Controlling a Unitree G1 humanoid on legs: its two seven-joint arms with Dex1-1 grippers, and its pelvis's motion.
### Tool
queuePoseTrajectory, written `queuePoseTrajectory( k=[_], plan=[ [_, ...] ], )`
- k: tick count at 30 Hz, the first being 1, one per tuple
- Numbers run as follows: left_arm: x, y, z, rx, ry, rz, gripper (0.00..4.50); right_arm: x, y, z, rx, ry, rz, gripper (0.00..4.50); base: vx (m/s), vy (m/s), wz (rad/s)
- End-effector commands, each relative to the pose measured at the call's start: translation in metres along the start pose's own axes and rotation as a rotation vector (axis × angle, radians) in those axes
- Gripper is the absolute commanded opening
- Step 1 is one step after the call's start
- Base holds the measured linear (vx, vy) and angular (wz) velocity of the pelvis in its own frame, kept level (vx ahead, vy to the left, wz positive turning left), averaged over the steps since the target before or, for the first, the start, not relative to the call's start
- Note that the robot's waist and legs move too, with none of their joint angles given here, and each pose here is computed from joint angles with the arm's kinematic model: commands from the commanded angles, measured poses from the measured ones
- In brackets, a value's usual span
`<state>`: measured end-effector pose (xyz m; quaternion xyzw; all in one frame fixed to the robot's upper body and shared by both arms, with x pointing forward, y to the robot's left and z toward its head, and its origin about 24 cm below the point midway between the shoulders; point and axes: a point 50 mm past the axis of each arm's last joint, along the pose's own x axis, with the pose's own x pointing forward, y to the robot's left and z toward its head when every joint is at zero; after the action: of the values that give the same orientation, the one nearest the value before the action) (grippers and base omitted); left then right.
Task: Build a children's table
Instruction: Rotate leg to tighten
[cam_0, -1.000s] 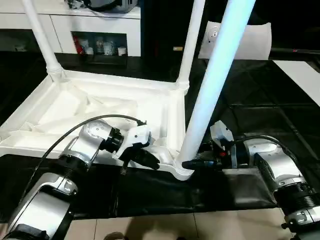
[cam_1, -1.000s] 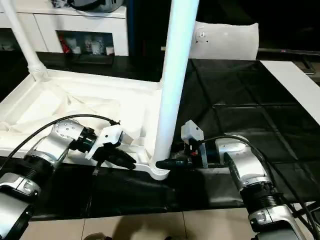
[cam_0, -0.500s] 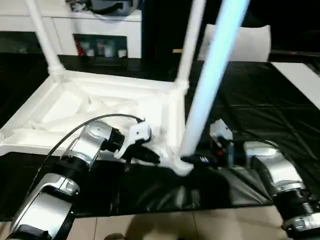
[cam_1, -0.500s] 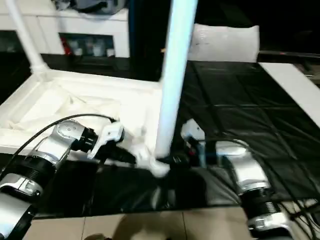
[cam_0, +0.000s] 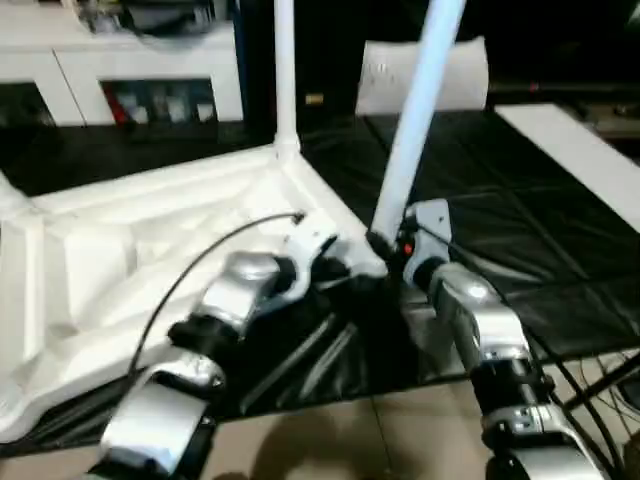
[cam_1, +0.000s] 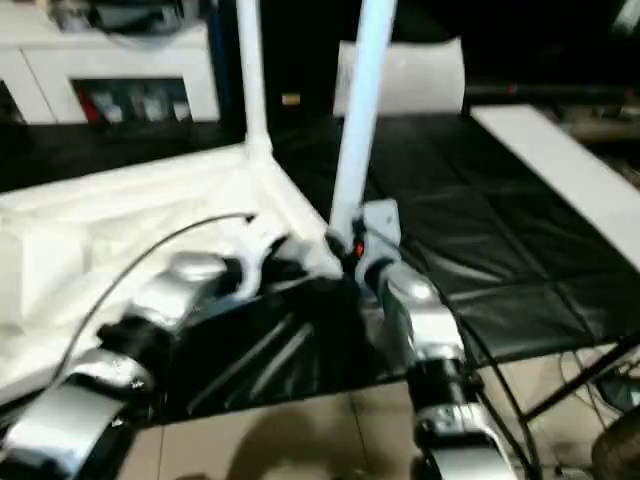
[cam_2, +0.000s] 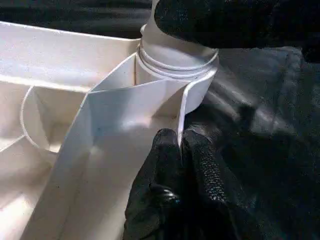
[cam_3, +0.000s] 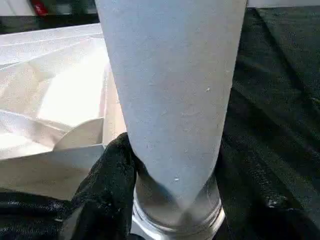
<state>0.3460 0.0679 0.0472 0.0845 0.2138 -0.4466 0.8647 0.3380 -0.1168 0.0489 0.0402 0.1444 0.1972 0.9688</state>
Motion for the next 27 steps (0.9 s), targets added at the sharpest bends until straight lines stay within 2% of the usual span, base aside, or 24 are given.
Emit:
queuePoseTrajectory(
  k=[1, 5, 8, 9, 11, 12, 14, 18, 20, 24, 27],
  plan=[
    [0.001, 0.002, 0.037, 0.017, -0.16, 0.091, 0.0, 0.008, 0.049, -0.019, 0.052, 0.064, 0.208, 2.63, 0.0, 0.0, 0.0],
    [-0.004, 0.004, 0.031, 0.033, -0.137, 0.07, 0.0, 0.004, 0.041, -0.019, 0.041, 0.044, 0.195, 3.08, 0.0, 0.0, 0.0],
    [-0.015, 0.011, 0.018, 0.072, -0.088, 0.023, 0.0, -0.007, 0.022, -0.019, -0.024, 0.012, 0.199, 3.18, 0.0, 0.0, 0.0],
    [-0.018, 0.012, 0.016, 0.082, -0.075, 0.011, 0.0, -0.009, 0.017, -0.018, -0.034, 0.008, 0.205, 3.44, 0.0, 0.0, 0.0],
    [-0.02, 0.013, 0.014, 0.094, -0.063, -0.003, 0.0, -0.012, 0.013, -0.017, -0.042, 0.003, 0.213, 3.53, 0.0, 0.0, 0.0],
    [-0.027, 0.014, 0.009, 0.14, -0.036, -0.073, 0.0, -0.019, 0.003, -0.013, -0.072, -0.012, 0.252, 3.58, 0.0, 0.0, 0.0],
    [-0.03, 0.014, 0.007, 0.164, -0.025, -0.101, 0.0, -0.021, 0.0, -0.012, -0.084, -0.015, 0.265, 3.75, 0.0, 0.0, 0.0],
    [-0.041, 0.018, -0.001, 0.25, 0.022, -0.203, 0.0, -0.036, -0.013, -0.002, -0.171, -0.029, 0.397, 4.12, 0.0, 0.0, 0.0],
    [-0.043, 0.018, -0.003, 0.26, 0.032, -0.233, 0.0, -0.039, -0.015, 0.0, -0.184, -0.031, 0.428, 4.39, 0.0, 0.0, 0.0],
    [-0.054, 0.016, -0.009, 0.351, 0.078, -0.354, 0.0, -0.048, -0.019, 0.004, -0.226, -0.02, 0.528, 4.45, 0.0, 0.0, 0.0],
    [-0.061, 0.025, -0.014, 0.397, 0.148, -0.356, 0.0, -0.054, -0.021, 0.005, -0.259, -0.001, 0.593, 4.45, 0.0, 0.0, 0.0]
  ],
)
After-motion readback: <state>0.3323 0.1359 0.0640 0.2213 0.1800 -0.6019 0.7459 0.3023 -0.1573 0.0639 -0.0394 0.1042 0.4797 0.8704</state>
